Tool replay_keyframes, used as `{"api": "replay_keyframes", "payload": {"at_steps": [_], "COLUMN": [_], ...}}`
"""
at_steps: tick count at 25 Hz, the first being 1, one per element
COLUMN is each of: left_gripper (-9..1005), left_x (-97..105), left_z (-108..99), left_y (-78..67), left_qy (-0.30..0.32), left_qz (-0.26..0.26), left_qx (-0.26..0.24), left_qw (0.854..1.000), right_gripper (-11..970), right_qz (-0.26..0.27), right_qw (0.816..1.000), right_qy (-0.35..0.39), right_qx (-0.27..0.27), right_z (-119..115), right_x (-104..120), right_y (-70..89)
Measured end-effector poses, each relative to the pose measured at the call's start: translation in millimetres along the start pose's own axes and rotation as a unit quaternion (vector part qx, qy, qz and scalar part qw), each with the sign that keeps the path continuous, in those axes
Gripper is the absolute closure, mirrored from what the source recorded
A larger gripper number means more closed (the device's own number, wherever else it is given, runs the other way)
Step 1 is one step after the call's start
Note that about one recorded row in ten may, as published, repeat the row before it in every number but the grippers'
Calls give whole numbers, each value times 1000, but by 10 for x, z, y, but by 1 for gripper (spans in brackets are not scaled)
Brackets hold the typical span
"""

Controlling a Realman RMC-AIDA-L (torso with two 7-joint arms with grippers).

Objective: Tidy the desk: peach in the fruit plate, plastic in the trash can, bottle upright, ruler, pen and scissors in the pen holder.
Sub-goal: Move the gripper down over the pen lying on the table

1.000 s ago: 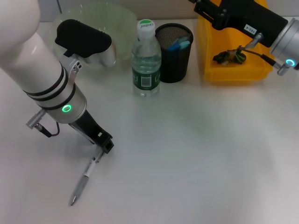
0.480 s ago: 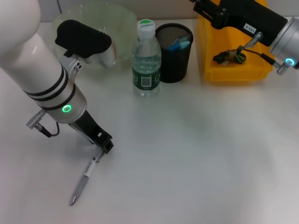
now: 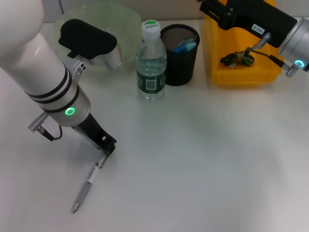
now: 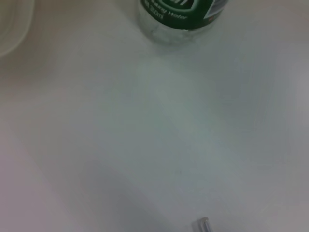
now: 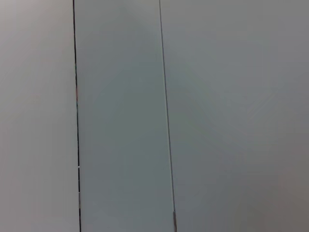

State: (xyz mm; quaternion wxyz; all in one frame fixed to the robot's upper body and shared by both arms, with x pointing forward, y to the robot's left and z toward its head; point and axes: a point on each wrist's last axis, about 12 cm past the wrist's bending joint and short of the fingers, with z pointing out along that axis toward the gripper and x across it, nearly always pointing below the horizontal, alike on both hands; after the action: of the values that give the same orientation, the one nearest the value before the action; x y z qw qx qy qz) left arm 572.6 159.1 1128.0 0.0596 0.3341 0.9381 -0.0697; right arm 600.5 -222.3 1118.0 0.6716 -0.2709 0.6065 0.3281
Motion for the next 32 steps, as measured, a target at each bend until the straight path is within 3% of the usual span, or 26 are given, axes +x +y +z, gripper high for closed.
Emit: {"api": "replay_keyframes", "payload": {"at_steps": [8,11,21,27,32], "left_gripper": [792,894,874,822,584], "left_x": [-18,-17,-27,-75,-66], "left_z": [-19,-23,-46,-129,-144], "left_y": [-13,-12,17,29,31], "left_qy": [-3,-3,-7,-5,5], "left_qz": [5,5,-8,-15,-20], "left_qx": [-2,-1,2,9,15], "left_qw": [1000,1000,1000,1000,1000], "right_gripper": [472,472,471,471,471], "right_qz": [1,-1,-5,10,17], "right_qw": [1000,1000,1000,998,997], "right_qy": [0,0,-11,-30,-37], "right_qx": [0,0,23,52,71], "right_z": [-1,-1,-22,-89,-139], "right_x": [3,2,-23,-44,-45], "right_y": [1,0,-60,-135,-181]}}
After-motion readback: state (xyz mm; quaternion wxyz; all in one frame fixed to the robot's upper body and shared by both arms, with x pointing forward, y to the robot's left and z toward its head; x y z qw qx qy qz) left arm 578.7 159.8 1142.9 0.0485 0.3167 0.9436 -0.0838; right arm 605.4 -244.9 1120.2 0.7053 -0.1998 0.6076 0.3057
